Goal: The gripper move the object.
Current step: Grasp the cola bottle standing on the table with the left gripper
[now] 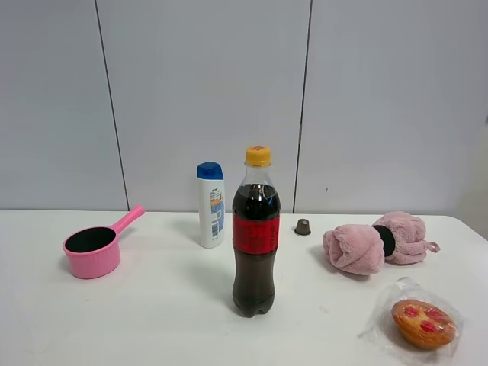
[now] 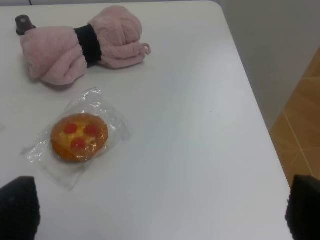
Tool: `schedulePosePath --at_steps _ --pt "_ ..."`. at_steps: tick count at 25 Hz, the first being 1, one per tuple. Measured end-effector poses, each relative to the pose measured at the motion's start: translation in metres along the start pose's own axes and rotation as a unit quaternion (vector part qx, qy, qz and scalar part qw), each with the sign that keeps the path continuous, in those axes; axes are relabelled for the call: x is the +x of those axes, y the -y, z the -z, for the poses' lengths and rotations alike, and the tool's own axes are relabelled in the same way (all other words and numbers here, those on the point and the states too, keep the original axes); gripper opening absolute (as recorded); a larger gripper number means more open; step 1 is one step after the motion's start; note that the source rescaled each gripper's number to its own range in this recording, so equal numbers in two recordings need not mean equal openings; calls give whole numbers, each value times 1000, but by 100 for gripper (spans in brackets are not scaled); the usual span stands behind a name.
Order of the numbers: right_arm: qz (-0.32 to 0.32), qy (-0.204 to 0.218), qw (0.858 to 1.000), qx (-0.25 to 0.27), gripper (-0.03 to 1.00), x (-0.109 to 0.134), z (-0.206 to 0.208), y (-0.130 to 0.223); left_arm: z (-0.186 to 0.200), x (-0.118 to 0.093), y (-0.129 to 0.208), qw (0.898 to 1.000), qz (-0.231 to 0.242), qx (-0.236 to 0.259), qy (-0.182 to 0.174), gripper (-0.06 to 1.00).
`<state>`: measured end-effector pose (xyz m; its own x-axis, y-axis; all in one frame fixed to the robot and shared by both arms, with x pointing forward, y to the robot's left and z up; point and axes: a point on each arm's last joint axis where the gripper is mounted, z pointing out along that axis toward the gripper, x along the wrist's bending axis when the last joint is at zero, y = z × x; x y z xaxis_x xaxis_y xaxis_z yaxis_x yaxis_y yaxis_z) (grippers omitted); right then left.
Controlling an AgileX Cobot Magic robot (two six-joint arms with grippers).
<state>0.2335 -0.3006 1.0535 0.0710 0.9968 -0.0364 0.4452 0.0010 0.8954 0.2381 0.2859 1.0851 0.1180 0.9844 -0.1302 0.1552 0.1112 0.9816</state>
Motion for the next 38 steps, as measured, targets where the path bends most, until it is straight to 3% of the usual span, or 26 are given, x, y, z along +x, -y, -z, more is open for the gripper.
schedulePosePath --at_steps 7,12,17,24,30,38 --pt "0 0 1000 0 100 0 0 0 -10 5 -5 996 -27 -84 -13 100" --pt "0 0 1000 0 100 0 0 0 -30 14 15 994 -24 -100 -27 100" --pt "0 0 1000 0 100 0 0 0 -45 18 24 997 -19 -72 -35 100" --pt "0 0 1000 0 100 0 0 0 -92 28 27 998 -26 31 -54 100" --pt "0 0 1000 0 100 0 0 0 -137 14 27 999 -44 28 13 100" --pt "0 0 1000 0 100 0 0 0 -185 -28 23 989 -70 67 107 100"
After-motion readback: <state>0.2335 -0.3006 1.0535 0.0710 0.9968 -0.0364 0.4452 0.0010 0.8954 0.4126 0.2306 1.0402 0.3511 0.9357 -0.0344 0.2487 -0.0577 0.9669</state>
